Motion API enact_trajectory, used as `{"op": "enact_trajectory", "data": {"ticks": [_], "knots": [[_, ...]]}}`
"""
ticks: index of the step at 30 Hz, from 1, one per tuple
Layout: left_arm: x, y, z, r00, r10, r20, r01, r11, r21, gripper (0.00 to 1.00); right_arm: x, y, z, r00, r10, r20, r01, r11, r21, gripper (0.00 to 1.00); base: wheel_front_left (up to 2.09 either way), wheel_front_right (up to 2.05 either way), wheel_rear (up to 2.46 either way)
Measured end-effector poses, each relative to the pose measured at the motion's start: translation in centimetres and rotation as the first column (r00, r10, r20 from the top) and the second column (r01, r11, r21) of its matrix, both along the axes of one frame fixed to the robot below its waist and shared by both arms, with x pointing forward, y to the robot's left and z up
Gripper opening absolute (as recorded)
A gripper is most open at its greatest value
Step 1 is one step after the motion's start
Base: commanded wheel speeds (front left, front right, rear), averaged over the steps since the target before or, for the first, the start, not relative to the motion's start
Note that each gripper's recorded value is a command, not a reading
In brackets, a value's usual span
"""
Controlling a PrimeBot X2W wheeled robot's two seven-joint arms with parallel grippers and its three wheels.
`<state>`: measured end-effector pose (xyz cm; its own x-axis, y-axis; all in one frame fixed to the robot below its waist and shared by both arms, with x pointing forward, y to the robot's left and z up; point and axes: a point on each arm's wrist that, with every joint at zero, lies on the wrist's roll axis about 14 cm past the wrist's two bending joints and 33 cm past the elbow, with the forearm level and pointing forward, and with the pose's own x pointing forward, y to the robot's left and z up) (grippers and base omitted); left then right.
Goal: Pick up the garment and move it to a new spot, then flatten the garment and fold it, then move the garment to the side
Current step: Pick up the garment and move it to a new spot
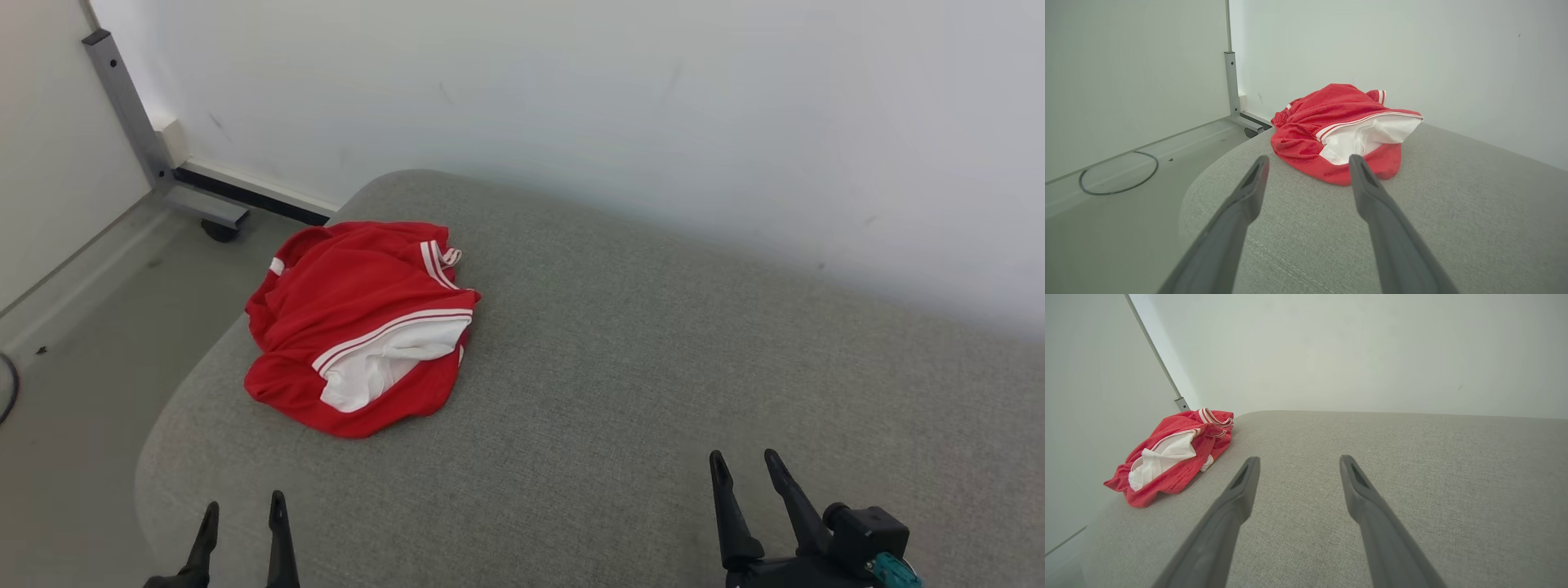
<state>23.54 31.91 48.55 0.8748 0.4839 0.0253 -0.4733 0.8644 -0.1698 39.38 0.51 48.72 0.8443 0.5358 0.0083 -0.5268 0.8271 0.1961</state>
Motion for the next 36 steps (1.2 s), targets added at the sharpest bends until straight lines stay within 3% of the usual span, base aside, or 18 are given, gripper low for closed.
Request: {"op": "enact_trajectory", "data": {"ticks": [8, 16, 23, 28, 36], "knots": [[-1.9, 1.4, -0.4, 0.996, 0.083, -0.021, -0.083, 0.997, -0.005, 1.00, 0.4, 3.1, -0.8, 0.996, 0.082, -0.022, -0.082, 0.997, -0.002, 1.00, 0.00, 0.00, 0.00], [-1.6, 1.2, -0.6, 0.997, 0.071, -0.022, -0.071, 0.997, -0.018, 1.00, 0.2, 3.5, -1.1, 0.995, 0.095, -0.030, -0.095, 0.995, -0.007, 1.00, 0.00, 0.00, 0.00], [3.5, 2.8, 2.9, 1.000, 0.000, -0.008, -0.001, 0.999, -0.045, 1.00, 0.1, 3.0, -1.7, 0.995, 0.088, -0.041, -0.089, 0.996, -0.022, 1.00, 0.00, 0.00, 0.00], [8.1, 4.3, 5.8, 0.996, -0.051, -0.079, 0.047, 0.997, -0.059, 1.00, -0.7, 2.2, -2.8, 0.995, 0.080, -0.067, -0.083, 0.995, -0.047, 1.00, 0.00, 0.00, 0.00], [11.3, 7.9, 7.0, 0.981, -0.030, -0.192, -0.003, 0.986, -0.170, 1.00, -0.9, 1.9, -1.6, 0.994, 0.102, -0.034, -0.106, 0.985, -0.139, 1.00, 0.00, 0.00, 0.00]]}}
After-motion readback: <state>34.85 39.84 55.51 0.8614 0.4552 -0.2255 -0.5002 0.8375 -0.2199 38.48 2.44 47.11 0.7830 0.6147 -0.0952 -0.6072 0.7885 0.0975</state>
